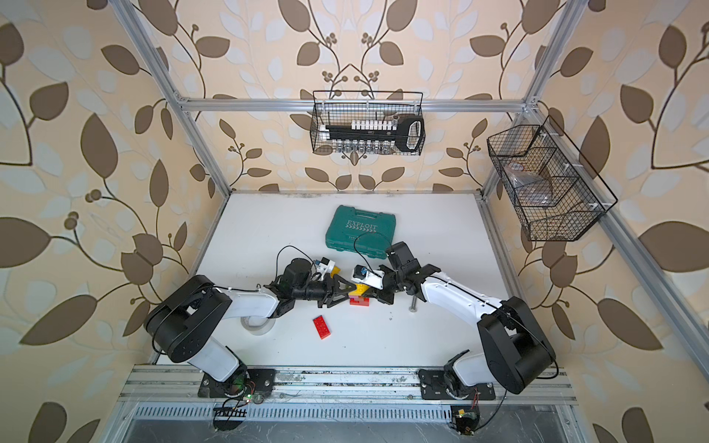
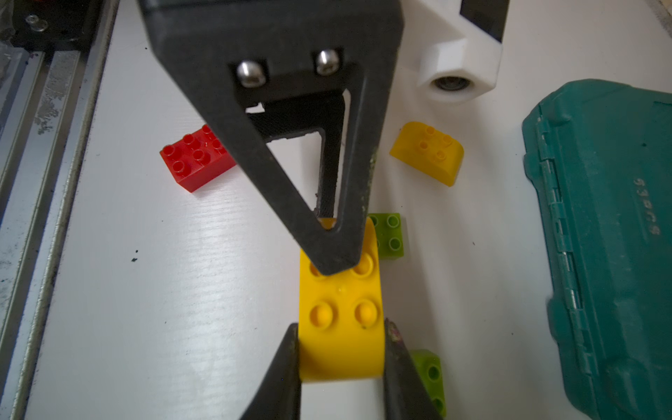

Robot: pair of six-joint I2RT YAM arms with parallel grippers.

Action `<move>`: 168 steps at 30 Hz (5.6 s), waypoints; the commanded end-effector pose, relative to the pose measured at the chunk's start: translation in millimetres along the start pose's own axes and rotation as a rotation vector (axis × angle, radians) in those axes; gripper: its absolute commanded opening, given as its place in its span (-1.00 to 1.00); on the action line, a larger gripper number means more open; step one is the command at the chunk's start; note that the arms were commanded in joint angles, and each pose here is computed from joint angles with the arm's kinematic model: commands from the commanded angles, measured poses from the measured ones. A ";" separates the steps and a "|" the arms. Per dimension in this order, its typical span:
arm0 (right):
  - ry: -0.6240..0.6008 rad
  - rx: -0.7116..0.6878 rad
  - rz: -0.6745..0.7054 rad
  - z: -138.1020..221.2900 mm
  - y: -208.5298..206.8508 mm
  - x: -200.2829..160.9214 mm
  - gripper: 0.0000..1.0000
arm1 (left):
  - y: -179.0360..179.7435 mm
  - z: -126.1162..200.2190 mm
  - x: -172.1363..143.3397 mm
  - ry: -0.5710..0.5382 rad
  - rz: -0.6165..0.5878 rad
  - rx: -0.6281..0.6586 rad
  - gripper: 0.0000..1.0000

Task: Assemble the letter s with lego
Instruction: Assemble the lego brick with the lego brick, then adjust the lego brick at the center of the board.

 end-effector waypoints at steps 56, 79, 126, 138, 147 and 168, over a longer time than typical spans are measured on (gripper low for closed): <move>-0.145 -0.260 -0.186 61.7 -5.4 11.4 0.53 | -58.9 37.4 -27.6 -0.035 -0.200 0.022 0.98; -0.323 -0.653 -0.373 20.9 109.7 11.8 0.66 | -86.1 113.5 -27.7 -0.232 -0.277 0.194 0.98; -0.240 -0.394 -0.357 -55.1 94.6 -35.7 0.38 | -76.8 113.1 -4.4 -0.230 -0.226 0.192 0.98; -0.209 -0.441 -0.346 -58.4 84.3 -39.5 0.07 | -78.2 114.0 -5.0 -0.232 -0.229 0.185 0.97; -0.201 -0.401 -0.313 -63.3 83.3 -38.1 -0.15 | -77.9 114.1 -3.9 -0.231 -0.225 0.186 0.96; -0.133 -0.046 -0.374 -22.8 48.2 43.0 -0.56 | -128.9 182.0 -31.3 -0.439 -0.384 0.221 0.98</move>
Point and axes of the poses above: each gripper's point midway between its finger pads, its own z axis back along the fingers, its own y axis along the line the jaws close on, x = y × z, the point moved 10 cm from there along z, back along the fingers, and after that the axes turned 15 degrees about z, right-handed, at the moved point
